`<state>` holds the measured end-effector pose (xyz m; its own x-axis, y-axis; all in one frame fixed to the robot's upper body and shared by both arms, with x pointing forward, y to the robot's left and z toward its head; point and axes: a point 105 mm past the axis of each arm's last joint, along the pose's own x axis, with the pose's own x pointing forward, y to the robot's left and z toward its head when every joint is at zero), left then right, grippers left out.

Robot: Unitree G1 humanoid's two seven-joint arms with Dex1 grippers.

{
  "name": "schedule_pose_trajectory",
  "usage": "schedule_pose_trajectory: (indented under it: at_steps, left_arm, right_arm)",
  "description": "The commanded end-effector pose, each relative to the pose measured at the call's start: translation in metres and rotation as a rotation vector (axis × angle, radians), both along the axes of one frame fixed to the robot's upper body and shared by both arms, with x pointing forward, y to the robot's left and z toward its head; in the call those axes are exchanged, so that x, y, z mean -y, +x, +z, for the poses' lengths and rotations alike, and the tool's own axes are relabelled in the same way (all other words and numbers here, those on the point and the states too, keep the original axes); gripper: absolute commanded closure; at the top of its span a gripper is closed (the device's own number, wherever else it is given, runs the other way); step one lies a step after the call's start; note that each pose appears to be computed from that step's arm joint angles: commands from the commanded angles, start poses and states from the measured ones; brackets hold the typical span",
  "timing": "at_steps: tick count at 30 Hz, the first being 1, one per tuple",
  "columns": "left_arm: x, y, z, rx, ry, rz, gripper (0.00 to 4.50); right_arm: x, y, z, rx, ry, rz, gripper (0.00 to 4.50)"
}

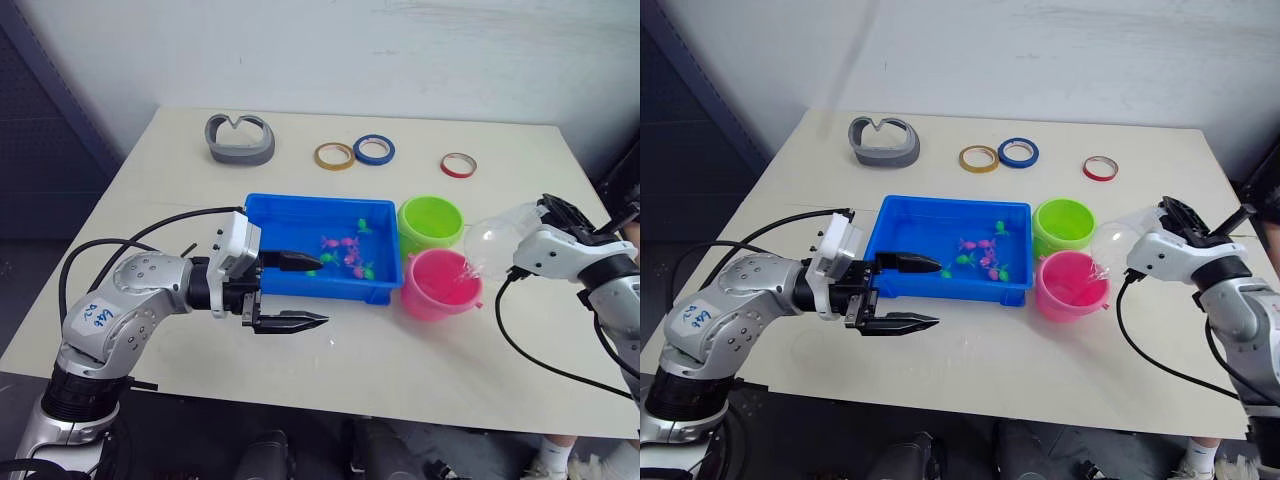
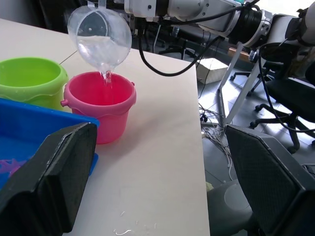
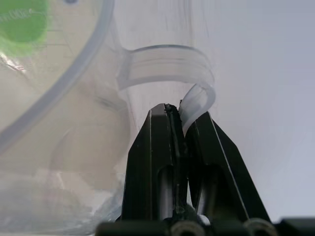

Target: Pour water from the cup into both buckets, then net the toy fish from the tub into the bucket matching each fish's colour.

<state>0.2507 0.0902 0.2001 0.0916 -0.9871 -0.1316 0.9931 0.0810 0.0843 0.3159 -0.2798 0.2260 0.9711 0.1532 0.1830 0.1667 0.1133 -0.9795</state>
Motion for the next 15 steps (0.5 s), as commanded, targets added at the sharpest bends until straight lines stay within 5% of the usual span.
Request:
schedule_pose_trajectory:
  at_steps: [1,9,15]
  left_arm:
    - [0.003,-0.004,0.005,0.044,-0.010,-0.012,0.00]
    - [0.000,0.004,0.009,0.052,-0.039,0.024,0.00]
    - [-0.003,0.030,0.021,0.089,-0.099,0.159,0.00]
  right_arm:
    - [-0.002,-0.002,0.017,0.062,0.011,0.016,4.37]
    - [0.015,0.000,0.005,-0.008,0.286,-0.023,4.37]
    - [0.034,0.007,0.001,-0.046,0.567,-0.085,4.37]
